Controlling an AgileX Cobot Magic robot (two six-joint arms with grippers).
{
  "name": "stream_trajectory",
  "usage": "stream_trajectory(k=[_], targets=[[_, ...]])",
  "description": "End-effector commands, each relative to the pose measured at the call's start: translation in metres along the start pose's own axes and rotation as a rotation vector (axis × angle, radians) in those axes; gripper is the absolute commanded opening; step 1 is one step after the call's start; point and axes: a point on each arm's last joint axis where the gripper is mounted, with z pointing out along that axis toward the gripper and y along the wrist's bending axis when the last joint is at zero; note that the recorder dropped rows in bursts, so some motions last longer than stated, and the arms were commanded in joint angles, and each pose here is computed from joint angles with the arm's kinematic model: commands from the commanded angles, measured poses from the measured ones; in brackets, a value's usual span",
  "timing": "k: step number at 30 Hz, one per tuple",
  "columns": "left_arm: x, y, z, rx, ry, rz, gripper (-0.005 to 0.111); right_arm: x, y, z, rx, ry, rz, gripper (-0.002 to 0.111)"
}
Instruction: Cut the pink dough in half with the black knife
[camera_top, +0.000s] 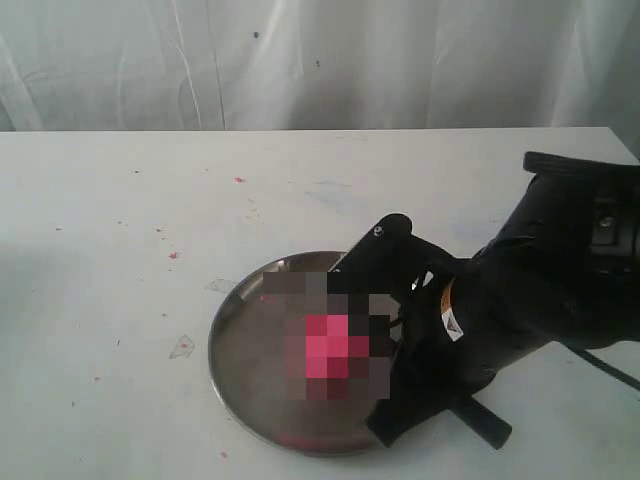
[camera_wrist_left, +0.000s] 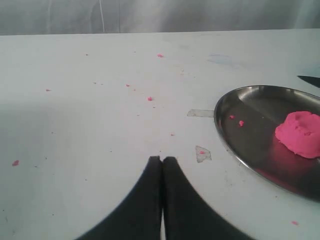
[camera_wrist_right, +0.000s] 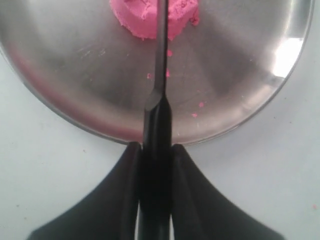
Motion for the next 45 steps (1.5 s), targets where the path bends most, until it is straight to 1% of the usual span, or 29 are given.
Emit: stream_trajectory(k=[1, 10, 29, 30, 32, 33, 34, 35, 36, 37, 38, 40, 42, 44, 45], targets=[[0.001, 0.000, 0.000, -0.001, -0.004, -0.007, 0.000, -0.001, -0.001, -0.004, -0.018, -0.023, 0.042, 0.003], [0.001, 0.000, 0.000, -0.001, -0.004, -0.007, 0.000, -0.002, 0.001, -0.005, -0.048, -0.042, 0.078, 0.003], [0.000, 0.000, 0.000, -0.003, -0.017, -0.012, 0.000, -0.003, 0.001, -0.005, -0.042, -0.046, 0.045, 0.003], [-0.003, -0.001, 0.000, 0.016, -0.048, -0.170, 0.000, -0.003, 0.001, -0.005, -0.043, -0.053, 0.046, 0.003], [-0.005, -0.002, 0.000, 0.039, -0.066, -0.356, 0.000, -0.004, 0.001, -0.005, -0.042, -0.064, 0.045, 0.003], [-0.007, -0.002, 0.000, 0.040, -0.082, -0.393, 0.000, -0.005, 0.001, -0.005, -0.042, -0.067, 0.044, 0.003], [-0.013, 0.000, -0.001, 0.034, -0.147, -0.407, 0.000, -0.005, 0.000, -0.005, -0.033, -0.068, 0.033, 0.003], [-0.015, 0.000, -0.001, 0.034, -0.177, -0.432, 0.000, -0.005, 0.000, -0.005, -0.030, -0.068, 0.030, 0.003], [-0.018, 0.001, -0.002, 0.040, -0.214, -0.501, 0.000, -0.005, 0.000, -0.004, -0.027, -0.066, 0.025, 0.003], [-0.019, 0.002, -0.002, 0.049, -0.220, -0.586, 0.000, -0.005, -0.001, -0.004, -0.016, -0.067, 0.012, 0.003], [-0.019, 0.000, -0.003, 0.060, -0.188, -0.650, 0.000, -0.006, -0.002, -0.004, -0.005, -0.073, -0.003, 0.003], [-0.026, -0.004, -0.006, 0.081, -0.147, -0.657, 0.000, -0.007, -0.003, -0.005, 0.004, -0.079, -0.012, 0.003], [-0.040, -0.009, -0.014, 0.106, -0.126, -0.648, 0.000, -0.011, -0.004, -0.008, 0.011, -0.084, -0.017, 0.003], [-0.062, -0.016, -0.028, 0.146, -0.108, -0.593, 0.000, -0.016, -0.006, -0.012, 0.017, -0.092, -0.017, 0.003], [-0.069, -0.019, -0.034, 0.160, -0.090, -0.557, 0.000, -0.018, -0.006, -0.014, 0.018, -0.096, -0.016, 0.003]])
